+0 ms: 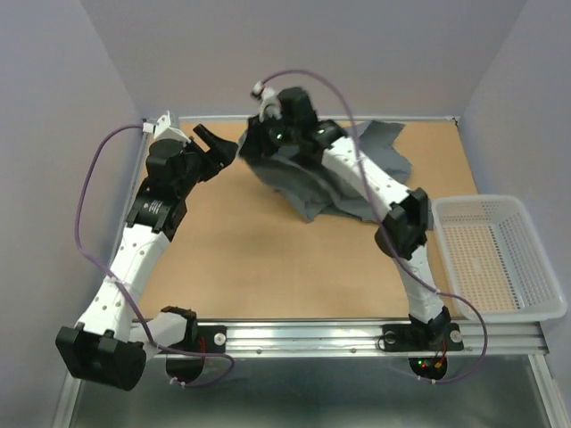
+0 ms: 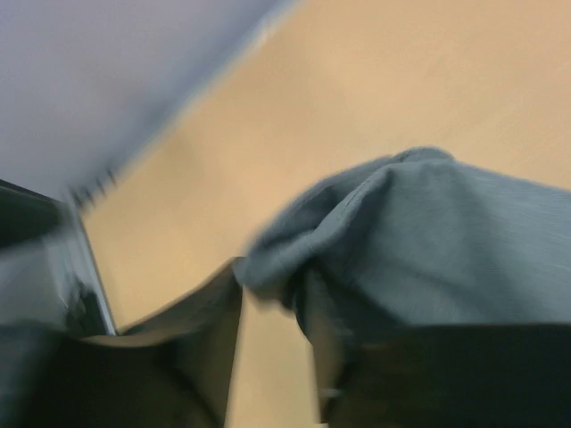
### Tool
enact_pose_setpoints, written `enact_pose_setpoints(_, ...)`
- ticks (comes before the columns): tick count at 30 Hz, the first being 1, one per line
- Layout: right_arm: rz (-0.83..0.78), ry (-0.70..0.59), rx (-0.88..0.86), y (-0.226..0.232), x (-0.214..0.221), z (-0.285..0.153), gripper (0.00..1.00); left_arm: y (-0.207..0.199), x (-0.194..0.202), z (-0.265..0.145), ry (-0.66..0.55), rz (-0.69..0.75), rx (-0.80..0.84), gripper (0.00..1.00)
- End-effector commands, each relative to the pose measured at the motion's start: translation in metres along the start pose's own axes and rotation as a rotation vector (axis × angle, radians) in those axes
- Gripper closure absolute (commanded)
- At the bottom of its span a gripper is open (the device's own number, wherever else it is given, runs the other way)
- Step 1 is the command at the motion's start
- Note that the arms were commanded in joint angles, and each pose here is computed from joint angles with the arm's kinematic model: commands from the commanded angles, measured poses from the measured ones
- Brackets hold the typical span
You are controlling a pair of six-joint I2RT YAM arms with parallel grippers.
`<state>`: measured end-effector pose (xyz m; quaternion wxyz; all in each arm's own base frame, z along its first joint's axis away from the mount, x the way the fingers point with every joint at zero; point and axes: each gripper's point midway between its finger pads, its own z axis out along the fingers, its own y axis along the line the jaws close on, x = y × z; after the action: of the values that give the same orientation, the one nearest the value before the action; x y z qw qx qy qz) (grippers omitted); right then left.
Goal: Fold and stack the long sleeve shirts
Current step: Flatten the shirt out
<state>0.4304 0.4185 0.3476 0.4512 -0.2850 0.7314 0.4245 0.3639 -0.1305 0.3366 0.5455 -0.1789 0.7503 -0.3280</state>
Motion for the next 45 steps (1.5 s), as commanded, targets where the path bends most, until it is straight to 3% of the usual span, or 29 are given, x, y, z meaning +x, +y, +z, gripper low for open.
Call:
enact_pose_setpoints(1,0.03,0.347,-0.039,0.038,0.131,0.046,0.51,0.058,0.002,-0.04,-0.044,0.068,-0.252,0.16)
enact_pose_setpoints(2,0.02,0.401,-0.037,0.048,0.149,0.048,0.38,0.068,0.005,-0.046,-0.043,0.078,-0.287,0.17)
enact_pose_setpoints(4,0.009,0.419,-0.008,0.05,0.155,0.046,0.25,0.084,0.006,-0.059,-0.058,0.105,-0.354,0.16)
enact_pose_setpoints(7,-0.058,0.362,0.105,0.038,0.127,0.028,0.16,0.099,0.01,-0.062,-0.062,0.134,-0.404,0.16)
enact_pose_setpoints(10,-0.084,0.332,0.215,0.015,0.109,0.003,0.15,0.103,0.018,-0.048,-0.023,0.164,-0.395,0.16)
enact_pose_setpoints(13,0.023,0.309,0.354,-0.037,0.098,-0.039,0.16,0.109,0.039,-0.022,0.074,0.192,-0.37,0.17)
enact_pose_setpoints(14,0.082,0.272,0.514,-0.085,0.088,-0.079,0.17,0.108,0.046,-0.008,0.126,0.212,-0.355,0.17)
enact_pose_setpoints(18,0.154,0.305,0.702,-0.14,0.112,-0.133,0.17,0.089,0.069,0.024,0.245,0.287,-0.24,0.16)
enact_pose_setpoints(22,0.342,0.295,0.863,-0.192,0.154,-0.205,0.16,0.047,0.112,0.059,0.352,0.585,-0.095,0.16)
enact_pose_setpoints(23,0.385,0.252,0.882,-0.197,0.154,-0.213,0.16,0.04,0.112,0.064,0.343,0.72,-0.066,0.16)
enact_pose_setpoints(26,0.46,0.137,0.913,-0.2,0.148,-0.243,0.13,0.017,0.143,0.08,0.347,0.881,0.038,0.14)
enact_pose_setpoints(27,0.479,0.151,0.925,-0.199,0.163,-0.248,0.13,0.012,0.147,0.087,0.338,0.931,0.079,0.14)
enact_pose_setpoints(34,0.464,0.081,0.937,-0.18,0.162,-0.27,0.04,0.02,0.222,0.112,0.536,1.116,0.251,0.16)
enact_pose_setpoints(40,0.443,0.039,0.911,-0.169,0.155,-0.274,0.03,0.026,0.246,0.136,0.617,1.162,0.257,0.19)
enact_pose_setpoints(44,0.424,0.035,0.919,-0.166,0.155,-0.279,0.03,0.03,0.256,0.142,0.675,1.168,0.265,0.27)
enact_pose_setpoints(45,0.422,0.036,0.923,-0.166,0.155,-0.281,0.03,0.032,0.26,0.142,0.69,1.166,0.268,0.34)
